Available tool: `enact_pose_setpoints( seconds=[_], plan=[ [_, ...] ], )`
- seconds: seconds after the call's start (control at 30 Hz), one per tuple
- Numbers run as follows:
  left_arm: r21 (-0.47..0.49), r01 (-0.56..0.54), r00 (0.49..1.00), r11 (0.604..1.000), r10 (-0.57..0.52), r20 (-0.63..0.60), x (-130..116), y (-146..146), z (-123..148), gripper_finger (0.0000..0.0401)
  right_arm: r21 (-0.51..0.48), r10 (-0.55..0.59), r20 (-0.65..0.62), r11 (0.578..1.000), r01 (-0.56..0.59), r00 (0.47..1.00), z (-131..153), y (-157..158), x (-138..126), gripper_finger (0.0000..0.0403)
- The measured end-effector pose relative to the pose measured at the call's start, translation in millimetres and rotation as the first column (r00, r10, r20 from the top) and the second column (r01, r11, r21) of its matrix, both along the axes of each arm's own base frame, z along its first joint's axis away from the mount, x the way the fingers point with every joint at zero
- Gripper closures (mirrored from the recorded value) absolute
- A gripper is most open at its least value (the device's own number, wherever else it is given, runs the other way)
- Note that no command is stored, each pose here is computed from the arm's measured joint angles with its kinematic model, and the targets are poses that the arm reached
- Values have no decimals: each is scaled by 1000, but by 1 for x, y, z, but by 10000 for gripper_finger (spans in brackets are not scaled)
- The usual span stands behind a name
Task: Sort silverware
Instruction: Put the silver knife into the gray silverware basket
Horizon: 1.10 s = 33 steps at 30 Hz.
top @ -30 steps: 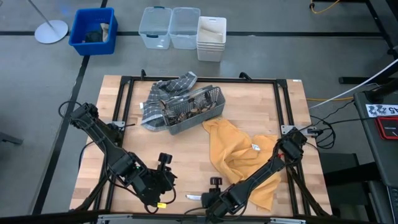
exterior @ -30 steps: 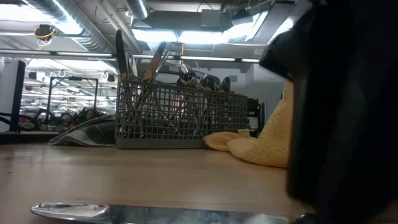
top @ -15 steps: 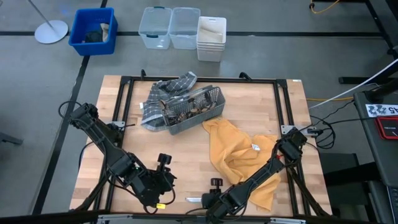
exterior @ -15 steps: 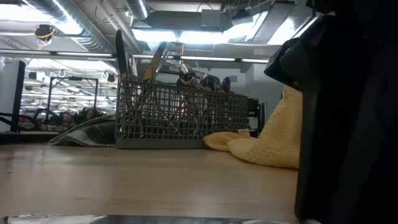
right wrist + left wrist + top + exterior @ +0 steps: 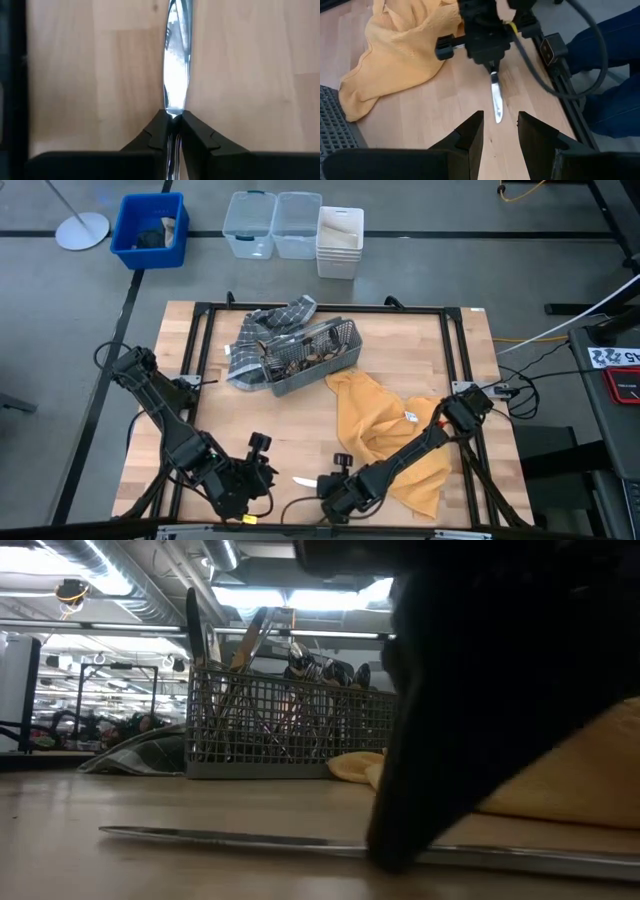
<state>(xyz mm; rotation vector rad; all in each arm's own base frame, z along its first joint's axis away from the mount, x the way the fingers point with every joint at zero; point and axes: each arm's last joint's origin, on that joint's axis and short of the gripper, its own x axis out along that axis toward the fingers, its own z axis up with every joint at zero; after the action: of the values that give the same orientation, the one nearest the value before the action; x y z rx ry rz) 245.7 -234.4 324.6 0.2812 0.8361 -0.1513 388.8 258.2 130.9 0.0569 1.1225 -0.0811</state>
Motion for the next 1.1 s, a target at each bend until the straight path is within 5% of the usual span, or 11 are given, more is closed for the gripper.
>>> enact_pose_setpoints(
  seconds=[0.67,1.1],
  plan=[
    [130,-164,985,978,168,-25,-45,17,11,293,-36,-2,49,999,4,999,13,-32,30,359],
    [42,-385,914,922,375,155,-98,23,28,293,-49,-57,67,997,61,996,15,-64,47,359]
  ],
)
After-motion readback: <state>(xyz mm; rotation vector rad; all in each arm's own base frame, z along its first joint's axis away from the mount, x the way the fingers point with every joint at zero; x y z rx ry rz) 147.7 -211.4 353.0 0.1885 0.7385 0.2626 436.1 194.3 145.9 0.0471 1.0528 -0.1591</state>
